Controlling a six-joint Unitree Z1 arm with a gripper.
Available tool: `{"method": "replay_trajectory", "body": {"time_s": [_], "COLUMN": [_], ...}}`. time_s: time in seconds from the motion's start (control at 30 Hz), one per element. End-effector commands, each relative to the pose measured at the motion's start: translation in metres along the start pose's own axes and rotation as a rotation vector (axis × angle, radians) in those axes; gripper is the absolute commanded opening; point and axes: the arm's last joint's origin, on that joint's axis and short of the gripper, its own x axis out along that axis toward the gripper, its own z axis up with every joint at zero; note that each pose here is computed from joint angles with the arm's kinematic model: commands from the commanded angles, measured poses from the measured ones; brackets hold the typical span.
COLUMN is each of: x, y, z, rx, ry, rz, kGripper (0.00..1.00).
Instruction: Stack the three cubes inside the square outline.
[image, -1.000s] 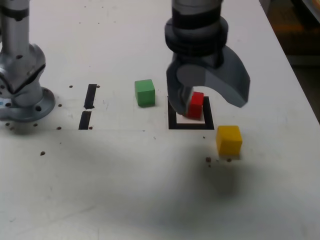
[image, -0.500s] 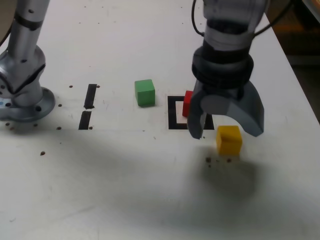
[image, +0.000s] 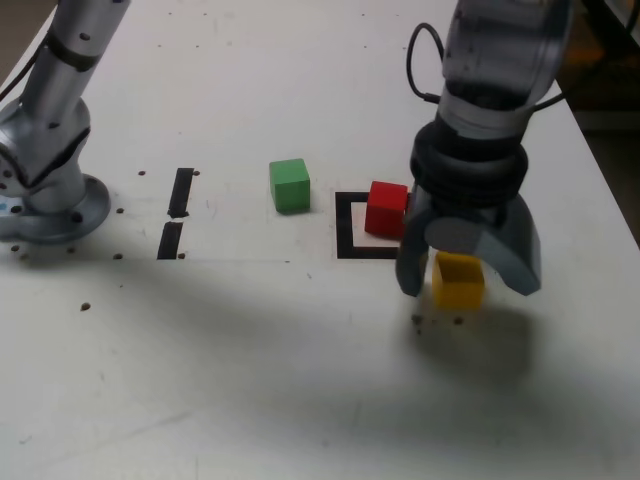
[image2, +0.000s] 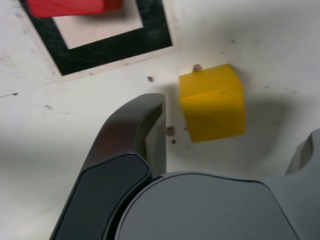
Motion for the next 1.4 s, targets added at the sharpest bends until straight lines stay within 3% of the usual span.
{"method": "replay_trajectory", "body": {"time_s": [0.0, 0.17, 0.33, 0.5, 0.63, 0.73, 1.17, 1.37], "x": [0.004, 0.01, 0.012, 0.013, 0.014, 0.015, 0.018, 0.009], "y": [0.003, 0.008, 0.012, 0.015, 0.015, 0.015, 0.015, 0.01], "z": [0.004, 0.009, 0.008, 0.009, 0.011, 0.013, 0.009, 0.003], "rx": [-0.004, -0.012, -0.023, -0.032, -0.026, -0.017, -0.013, 0.0], "ry": [0.005, 0.017, 0.028, 0.026, 0.01, -0.003, 0.008, -0.004], "rz": [-0.001, 0.002, 0.004, 0.004, 0.002, 0.0, 0.003, 0.008], "kGripper": [0.93, 0.89, 0.73, 0.49, 0.21, 0.09, 0.05, 0.05]}}
